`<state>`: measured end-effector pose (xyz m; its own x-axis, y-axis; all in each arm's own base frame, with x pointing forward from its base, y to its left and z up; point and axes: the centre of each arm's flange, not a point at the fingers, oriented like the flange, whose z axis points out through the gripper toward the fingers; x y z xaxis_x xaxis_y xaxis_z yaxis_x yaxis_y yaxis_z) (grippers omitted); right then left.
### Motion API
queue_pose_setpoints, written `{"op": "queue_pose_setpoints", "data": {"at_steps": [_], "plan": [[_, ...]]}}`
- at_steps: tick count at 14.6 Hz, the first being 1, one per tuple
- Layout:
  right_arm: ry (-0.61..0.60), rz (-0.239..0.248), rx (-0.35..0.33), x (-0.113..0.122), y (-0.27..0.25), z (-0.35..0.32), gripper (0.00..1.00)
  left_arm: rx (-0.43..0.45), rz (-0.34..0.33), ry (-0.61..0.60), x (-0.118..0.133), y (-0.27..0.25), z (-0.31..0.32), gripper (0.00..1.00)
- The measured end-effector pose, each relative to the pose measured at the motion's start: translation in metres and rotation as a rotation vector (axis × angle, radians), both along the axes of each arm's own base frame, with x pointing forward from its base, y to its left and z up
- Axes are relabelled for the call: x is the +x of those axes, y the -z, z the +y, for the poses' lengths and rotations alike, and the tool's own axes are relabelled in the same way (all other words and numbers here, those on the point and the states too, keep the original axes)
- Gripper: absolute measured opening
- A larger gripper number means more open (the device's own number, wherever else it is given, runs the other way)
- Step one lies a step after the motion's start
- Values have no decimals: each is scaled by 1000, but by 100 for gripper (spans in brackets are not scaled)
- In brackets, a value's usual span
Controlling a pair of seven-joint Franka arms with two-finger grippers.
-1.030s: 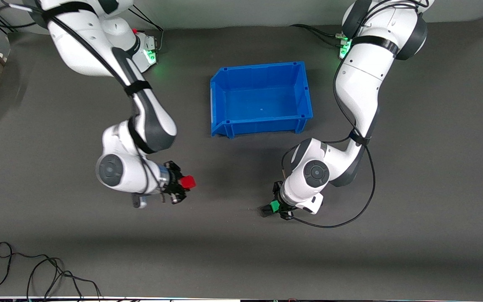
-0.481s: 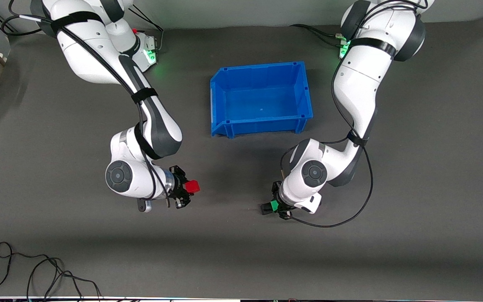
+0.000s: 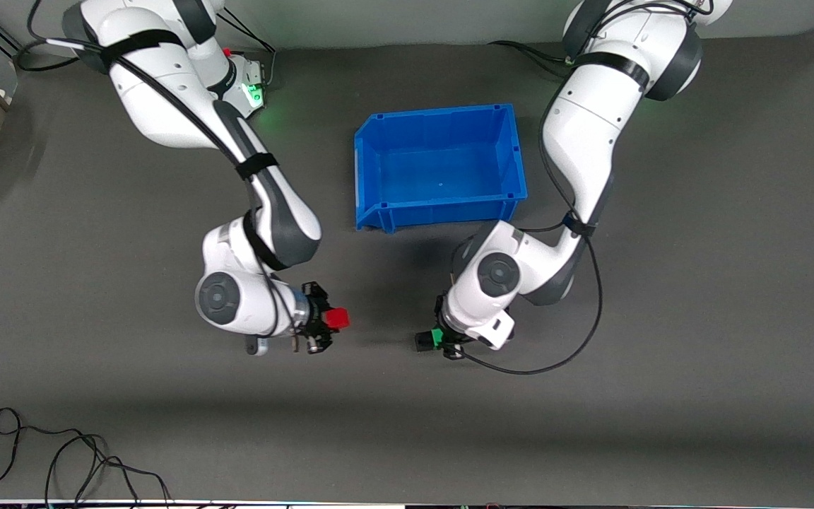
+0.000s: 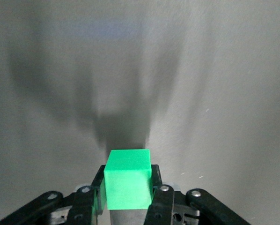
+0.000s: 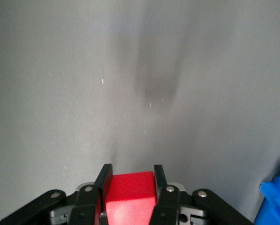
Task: Attach green and red cubes to black cube
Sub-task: 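Carry the red cube with the right gripper toward the black cube, then press the red and green cubes against the black cube, then open both grippers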
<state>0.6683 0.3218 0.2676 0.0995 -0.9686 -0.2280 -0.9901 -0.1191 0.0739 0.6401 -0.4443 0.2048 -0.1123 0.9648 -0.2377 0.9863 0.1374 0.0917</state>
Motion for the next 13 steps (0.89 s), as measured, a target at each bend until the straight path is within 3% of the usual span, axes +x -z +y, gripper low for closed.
{"op": "queue_pose_setpoints", "data": {"at_steps": [5, 9, 13], "plan": [[67, -13, -5, -1, 18, 31, 41, 36, -19, 72, -21, 5, -27, 40], [72, -35, -87, -5, 48, 46, 41, 38, -21, 81, -24, 6, -31, 40], [92, -49, -102, -5, 65, 62, 41, 37, -22, 81, -23, 5, -31, 40]]}}
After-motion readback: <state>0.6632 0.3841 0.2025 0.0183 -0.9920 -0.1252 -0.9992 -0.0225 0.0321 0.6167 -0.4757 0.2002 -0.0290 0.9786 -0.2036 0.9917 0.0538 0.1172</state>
